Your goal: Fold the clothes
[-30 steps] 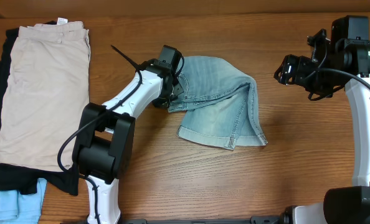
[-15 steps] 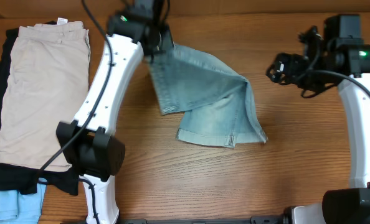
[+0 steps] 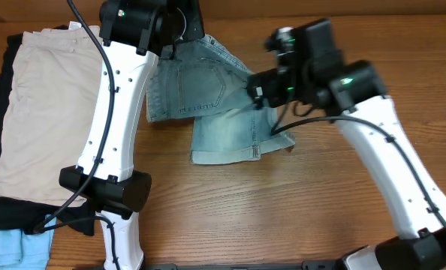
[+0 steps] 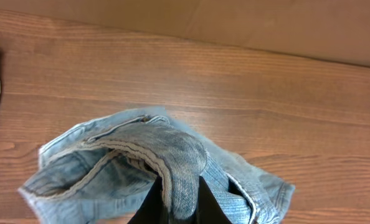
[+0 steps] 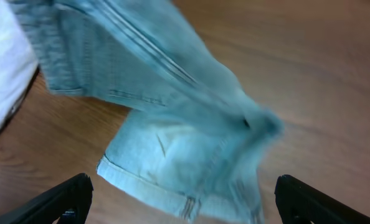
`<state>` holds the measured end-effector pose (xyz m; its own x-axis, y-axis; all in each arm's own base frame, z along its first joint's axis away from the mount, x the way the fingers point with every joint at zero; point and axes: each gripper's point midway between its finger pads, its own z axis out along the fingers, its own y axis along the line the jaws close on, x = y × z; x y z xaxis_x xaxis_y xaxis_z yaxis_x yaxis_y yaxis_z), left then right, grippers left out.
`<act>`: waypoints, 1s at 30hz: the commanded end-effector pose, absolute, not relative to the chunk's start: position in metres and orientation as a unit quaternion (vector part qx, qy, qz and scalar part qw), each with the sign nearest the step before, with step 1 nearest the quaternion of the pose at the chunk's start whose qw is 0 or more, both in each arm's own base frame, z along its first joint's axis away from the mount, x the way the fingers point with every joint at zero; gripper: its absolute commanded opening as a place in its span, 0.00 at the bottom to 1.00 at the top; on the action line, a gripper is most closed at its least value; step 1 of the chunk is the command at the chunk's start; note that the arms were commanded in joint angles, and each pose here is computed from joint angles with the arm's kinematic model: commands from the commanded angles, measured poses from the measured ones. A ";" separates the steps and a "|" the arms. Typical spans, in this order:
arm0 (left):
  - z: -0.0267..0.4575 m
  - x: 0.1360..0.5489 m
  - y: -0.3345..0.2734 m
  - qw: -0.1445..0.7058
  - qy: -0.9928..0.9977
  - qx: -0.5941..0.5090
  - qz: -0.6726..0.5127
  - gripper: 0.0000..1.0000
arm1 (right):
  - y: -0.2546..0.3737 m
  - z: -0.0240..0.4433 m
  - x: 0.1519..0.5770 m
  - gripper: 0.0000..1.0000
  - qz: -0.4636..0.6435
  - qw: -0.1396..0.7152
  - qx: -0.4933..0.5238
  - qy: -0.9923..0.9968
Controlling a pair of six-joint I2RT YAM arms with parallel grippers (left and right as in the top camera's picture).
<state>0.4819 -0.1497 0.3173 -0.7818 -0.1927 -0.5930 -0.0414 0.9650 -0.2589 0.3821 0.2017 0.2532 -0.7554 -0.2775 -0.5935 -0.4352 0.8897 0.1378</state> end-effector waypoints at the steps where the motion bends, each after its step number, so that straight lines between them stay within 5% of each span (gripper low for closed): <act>1: 0.348 0.473 -0.151 0.354 0.925 -0.043 -0.132 0.04 | 0.203 0.230 0.399 0.98 0.081 0.293 -0.201 0.931; 14: 0.387 0.461 -0.124 0.401 0.906 -0.055 -0.122 0.04 | 0.171 0.123 0.421 0.94 0.037 0.180 -0.140 0.973; 30: 0.392 0.465 -0.123 0.412 0.901 -0.056 -0.126 0.04 | 0.125 0.009 0.355 0.87 0.019 0.055 -0.065 0.996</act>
<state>0.4719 -0.1293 0.3551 -0.7257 -0.2085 -0.6557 -0.0315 0.9621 -0.2710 0.3667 0.1286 0.0213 -0.9787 -0.1449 -0.1455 -0.1512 0.9880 0.0331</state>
